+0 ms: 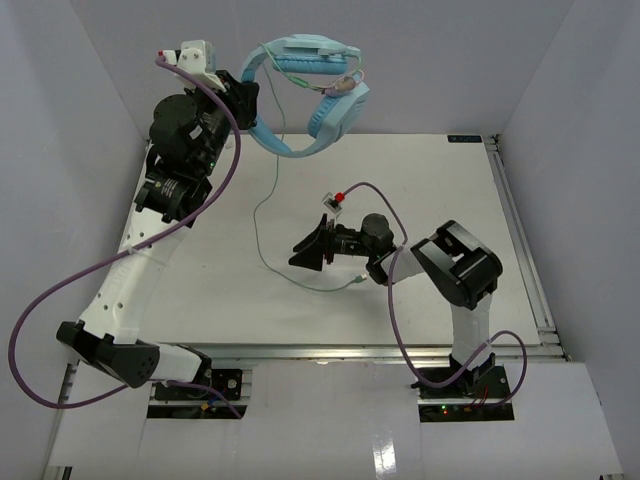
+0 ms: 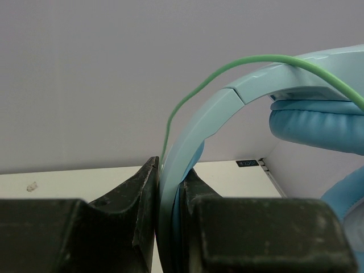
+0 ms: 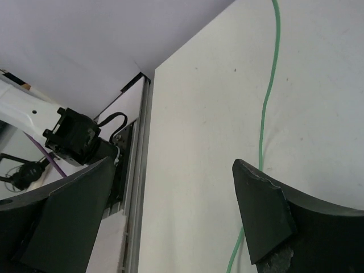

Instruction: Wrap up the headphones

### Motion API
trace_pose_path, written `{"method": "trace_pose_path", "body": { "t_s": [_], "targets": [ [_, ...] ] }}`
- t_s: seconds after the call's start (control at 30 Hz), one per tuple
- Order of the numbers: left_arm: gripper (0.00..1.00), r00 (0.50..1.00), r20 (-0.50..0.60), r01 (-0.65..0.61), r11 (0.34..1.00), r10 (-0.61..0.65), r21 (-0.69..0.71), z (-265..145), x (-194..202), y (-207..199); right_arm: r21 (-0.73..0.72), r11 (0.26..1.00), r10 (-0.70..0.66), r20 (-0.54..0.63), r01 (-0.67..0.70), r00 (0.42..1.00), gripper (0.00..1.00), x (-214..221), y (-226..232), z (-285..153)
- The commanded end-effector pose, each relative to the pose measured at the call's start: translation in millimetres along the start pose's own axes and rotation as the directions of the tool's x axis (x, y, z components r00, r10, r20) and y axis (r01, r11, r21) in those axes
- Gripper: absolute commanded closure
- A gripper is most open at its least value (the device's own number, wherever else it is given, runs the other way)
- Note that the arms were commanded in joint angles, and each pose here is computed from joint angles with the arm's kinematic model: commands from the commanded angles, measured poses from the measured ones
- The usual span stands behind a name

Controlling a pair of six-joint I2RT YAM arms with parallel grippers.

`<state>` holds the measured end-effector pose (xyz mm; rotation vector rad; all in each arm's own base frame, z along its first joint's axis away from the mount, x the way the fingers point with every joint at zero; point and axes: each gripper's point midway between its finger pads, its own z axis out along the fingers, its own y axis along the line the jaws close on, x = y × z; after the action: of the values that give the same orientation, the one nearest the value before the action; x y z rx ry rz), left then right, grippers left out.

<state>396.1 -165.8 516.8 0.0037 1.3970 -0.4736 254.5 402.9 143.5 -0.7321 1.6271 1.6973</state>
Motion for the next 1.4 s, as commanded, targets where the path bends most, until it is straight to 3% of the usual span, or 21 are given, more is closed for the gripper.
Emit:
{"method": "trace_pose_path", "body": {
  "t_s": [0.0, 0.3, 0.7, 0.97, 1.37],
  "targets": [
    [1.00, 0.986, 0.148, 0.070, 0.994, -0.081, 0.078, -11, -59, -21, -0.151, 0.976, -0.135, 0.159, 0.159, 0.978, 0.10, -45, 25, 12],
    [1.00, 0.981, 0.156, 0.100, 0.992, -0.111, 0.079, -15, -62, -22, -0.105, 0.935, -0.292, 0.322, 0.340, 0.901, 0.10, -126, 1, 35],
    [1.00, 0.979, 0.159, 0.114, 0.990, -0.125, 0.077, -17, -63, -21, -0.308, 0.828, -0.342, 0.385, 0.469, 0.857, 0.08, -112, 53, 49],
    [1.00, 0.979, 0.160, 0.116, 0.990, -0.128, 0.082, -18, -63, -22, -0.319, 0.794, -0.383, 0.398, 0.517, 0.834, 0.05, -117, 69, 44],
    [1.00, 0.977, 0.161, 0.130, 0.988, -0.142, 0.080, -18, -64, -22, -0.279, 0.787, -0.331, 0.562, 0.550, 0.758, 0.00, -176, 106, 43]
  ]
}}
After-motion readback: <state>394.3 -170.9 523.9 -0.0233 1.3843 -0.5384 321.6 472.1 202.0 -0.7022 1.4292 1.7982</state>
